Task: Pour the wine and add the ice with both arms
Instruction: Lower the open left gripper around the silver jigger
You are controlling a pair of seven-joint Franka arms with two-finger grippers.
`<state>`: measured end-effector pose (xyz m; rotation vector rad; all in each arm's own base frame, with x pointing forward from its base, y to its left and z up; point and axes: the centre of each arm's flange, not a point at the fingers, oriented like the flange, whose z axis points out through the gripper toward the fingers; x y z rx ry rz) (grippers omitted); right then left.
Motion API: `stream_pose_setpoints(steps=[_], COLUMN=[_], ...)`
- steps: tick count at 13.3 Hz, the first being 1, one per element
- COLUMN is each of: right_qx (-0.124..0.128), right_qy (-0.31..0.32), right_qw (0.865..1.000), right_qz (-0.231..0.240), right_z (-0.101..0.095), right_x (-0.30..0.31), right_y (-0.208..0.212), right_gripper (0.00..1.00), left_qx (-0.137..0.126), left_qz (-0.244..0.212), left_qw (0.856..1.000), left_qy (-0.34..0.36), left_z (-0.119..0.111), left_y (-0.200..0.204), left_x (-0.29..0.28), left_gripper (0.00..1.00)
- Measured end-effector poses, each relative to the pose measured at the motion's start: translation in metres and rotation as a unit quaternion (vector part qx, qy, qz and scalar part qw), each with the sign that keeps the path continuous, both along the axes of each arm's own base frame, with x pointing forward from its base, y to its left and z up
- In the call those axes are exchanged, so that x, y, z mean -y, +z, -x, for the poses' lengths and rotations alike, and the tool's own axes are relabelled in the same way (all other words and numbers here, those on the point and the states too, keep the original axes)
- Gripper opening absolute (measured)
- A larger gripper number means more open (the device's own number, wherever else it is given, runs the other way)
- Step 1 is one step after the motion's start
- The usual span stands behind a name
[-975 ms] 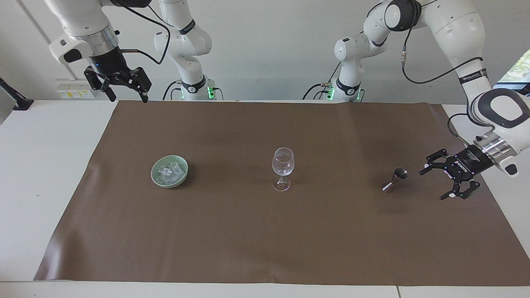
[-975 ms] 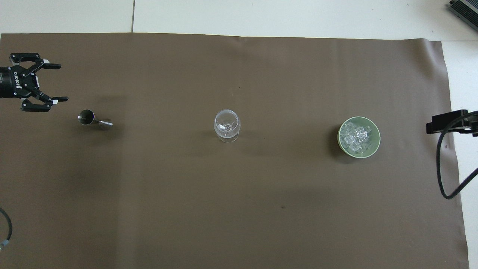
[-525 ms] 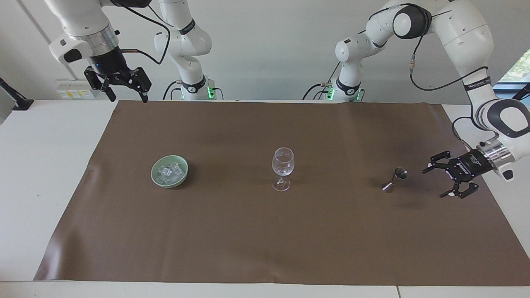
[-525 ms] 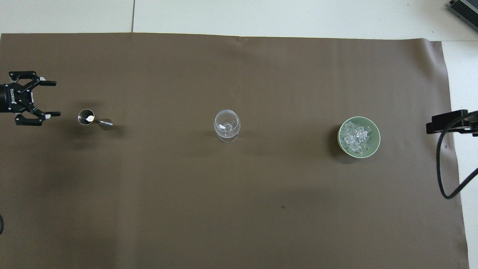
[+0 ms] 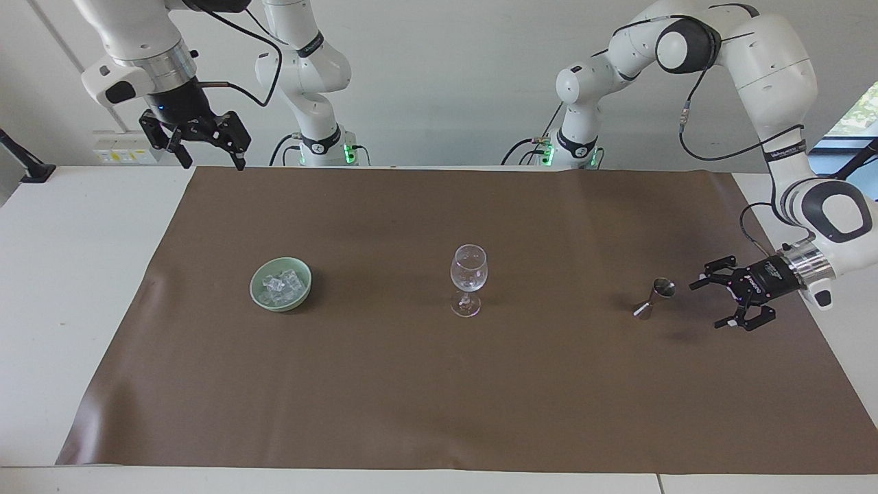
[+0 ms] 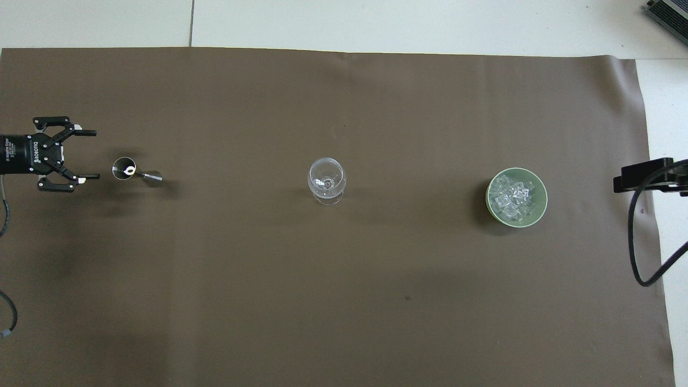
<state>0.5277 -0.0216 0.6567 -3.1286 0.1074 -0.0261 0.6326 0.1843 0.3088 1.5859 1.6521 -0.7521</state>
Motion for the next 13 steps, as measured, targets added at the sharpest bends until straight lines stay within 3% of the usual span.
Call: stream_pose_setpoints(steps=[3, 9, 13], right_qx=[0.0, 0.0, 0.0], right_qy=[0.0, 0.0, 0.0], right_qw=[1.0, 1.0, 1.0], right_qz=[0.0, 0.0, 0.0], right_z=[0.0, 0.0, 0.0], right_x=[0.0, 0.0, 0.0], right_y=[0.0, 0.0, 0.0], right_gripper=[1.0, 1.0, 1.0], left_qx=[0.0, -0.011, -0.002], left_qz=[0.033, 0.055, 0.073], left_qw=[0.999, 0.998, 0.997], left_qy=[-0.001, 0.005, 0.016], left_z=[0.014, 0.03, 0.041], left_y=[-0.028, -0.052, -0.063], left_x=[0.009, 0.016, 0.023], left_gripper=[1.0, 1.0, 0.99])
